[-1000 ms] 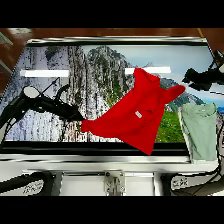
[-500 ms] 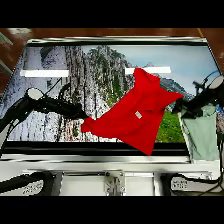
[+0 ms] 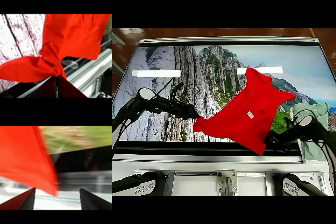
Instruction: Fold the shirts.
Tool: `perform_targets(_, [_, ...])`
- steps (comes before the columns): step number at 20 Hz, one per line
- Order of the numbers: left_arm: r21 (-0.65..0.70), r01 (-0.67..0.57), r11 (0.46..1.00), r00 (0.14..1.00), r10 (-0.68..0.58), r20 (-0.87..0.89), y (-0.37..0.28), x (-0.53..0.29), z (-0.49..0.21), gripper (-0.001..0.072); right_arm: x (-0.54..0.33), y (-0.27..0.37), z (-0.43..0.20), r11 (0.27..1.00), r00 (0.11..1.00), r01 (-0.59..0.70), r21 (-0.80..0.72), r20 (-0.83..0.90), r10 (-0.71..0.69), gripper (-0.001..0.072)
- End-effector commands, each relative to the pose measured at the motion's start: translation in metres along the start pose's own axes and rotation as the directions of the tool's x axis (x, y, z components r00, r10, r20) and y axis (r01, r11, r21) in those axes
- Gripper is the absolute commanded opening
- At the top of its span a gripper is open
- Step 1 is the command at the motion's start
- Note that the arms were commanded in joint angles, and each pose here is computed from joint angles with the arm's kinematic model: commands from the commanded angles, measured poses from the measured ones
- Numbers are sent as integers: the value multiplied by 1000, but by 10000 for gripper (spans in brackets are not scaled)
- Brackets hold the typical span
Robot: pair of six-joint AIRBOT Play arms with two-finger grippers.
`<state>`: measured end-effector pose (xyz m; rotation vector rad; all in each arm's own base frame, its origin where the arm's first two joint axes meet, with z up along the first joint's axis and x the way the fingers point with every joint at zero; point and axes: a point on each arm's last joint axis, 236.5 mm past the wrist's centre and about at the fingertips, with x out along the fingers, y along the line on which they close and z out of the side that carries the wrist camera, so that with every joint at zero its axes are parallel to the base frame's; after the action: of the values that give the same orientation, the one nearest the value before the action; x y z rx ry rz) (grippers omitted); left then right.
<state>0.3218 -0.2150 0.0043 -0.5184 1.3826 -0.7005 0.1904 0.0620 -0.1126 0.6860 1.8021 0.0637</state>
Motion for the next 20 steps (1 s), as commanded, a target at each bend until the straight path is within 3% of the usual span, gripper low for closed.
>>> perform_targets(1, [6, 0, 1000, 1000, 0, -2, 0, 0, 0, 37, 26, 30, -3, 998, 997, -68, -13, 42, 68, 669])
perform_targets(4, [9, 0, 1000, 1000, 0, -2, 0, 0, 0, 37, 34, 37, -7, 998, 998, -42, -36, 41, 44, 661])
perform_targets(5, [9, 0, 1000, 1000, 0, -2, 0, 0, 0, 37, 35, 39, -6, 999, 998, -39, -33, 49, 41, 613])
perform_targets(8, [9, 0, 1000, 1000, 0, -2, 0, 0, 0, 38, 37, 43, -3, 999, 997, -37, -24, 67, 38, 370])
perform_targets(9, [9, 0, 1000, 1000, 0, -2, 0, 0, 0, 37, 37, 43, -3, 999, 997, -38, -25, 67, 40, 274])
perform_targets(10, [6, 1, 1000, 1000, -1, 1, 1, -1, 0, 37, 37, 43, -3, 999, 997, -38, -31, 65, 40, 123])
perform_targets(11, [3, 1, 1000, 1000, -1, 9, 2, -3, 2, 37, 35, 44, -4, 998, 997, -38, -49, 63, 42, 60])
perform_targets(14, [92, -5, 996, 994, -5, 106, -11, -33, 28, 37, -1, 67, 0, 965, 995, -30, -262, 89, 55, 59])
perform_targets(17, [230, 6, 973, 934, -88, 346, -74, -120, 82, 36, -105, 107, 21, 886, 944, 104, -451, 325, 55, 58])
perform_targets(18, [307, 15, 952, 884, -156, 441, -112, -165, 97, 36, -156, 129, 26, 854, 887, 163, -495, 453, 93, 58])
perform_targets(20, [504, -13, 864, 732, -335, 594, -206, -264, 102, 37, -282, 183, 7, 786, 675, 281, -551, 696, 247, 57])
